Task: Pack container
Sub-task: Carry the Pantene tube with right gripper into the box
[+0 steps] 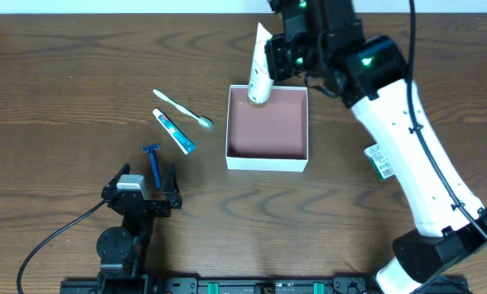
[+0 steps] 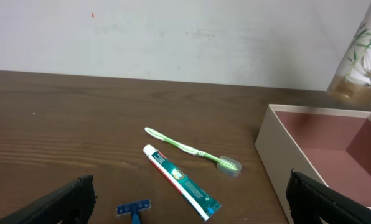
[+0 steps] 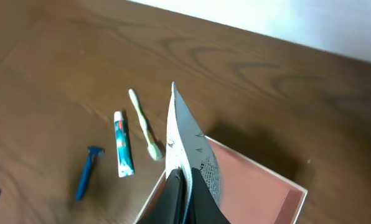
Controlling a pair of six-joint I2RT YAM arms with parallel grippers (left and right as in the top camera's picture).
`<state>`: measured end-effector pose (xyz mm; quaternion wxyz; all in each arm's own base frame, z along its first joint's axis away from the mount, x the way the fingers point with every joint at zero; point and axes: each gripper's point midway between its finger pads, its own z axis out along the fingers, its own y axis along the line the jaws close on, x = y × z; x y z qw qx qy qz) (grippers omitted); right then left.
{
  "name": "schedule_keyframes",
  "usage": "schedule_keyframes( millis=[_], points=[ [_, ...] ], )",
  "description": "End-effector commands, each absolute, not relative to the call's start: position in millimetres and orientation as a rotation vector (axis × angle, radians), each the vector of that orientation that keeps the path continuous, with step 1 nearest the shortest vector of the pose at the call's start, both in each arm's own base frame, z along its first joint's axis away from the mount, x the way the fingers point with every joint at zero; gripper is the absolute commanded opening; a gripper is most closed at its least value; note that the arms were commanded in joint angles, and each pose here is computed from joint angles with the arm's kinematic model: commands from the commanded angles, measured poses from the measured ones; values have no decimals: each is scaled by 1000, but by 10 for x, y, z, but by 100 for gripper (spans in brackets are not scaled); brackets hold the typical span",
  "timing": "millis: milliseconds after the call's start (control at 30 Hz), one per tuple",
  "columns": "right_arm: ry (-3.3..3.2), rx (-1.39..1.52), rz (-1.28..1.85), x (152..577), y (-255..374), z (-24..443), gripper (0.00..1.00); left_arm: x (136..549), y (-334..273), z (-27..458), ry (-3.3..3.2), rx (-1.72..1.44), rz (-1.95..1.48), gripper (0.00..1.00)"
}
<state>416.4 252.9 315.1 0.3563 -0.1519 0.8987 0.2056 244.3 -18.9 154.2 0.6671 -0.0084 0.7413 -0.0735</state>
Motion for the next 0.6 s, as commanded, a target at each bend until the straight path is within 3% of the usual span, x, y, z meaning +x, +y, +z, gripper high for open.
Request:
schedule_keyframes(
  millis=[0,567],
  points=[
    [2342,-210,470,4198,2559,3106,1,2434,-217,1379,1724,2,-171,98],
    [2443,-152,325,4474,2813,2335,1,2434,-216,1379,1724,2,-171,98]
  ],
)
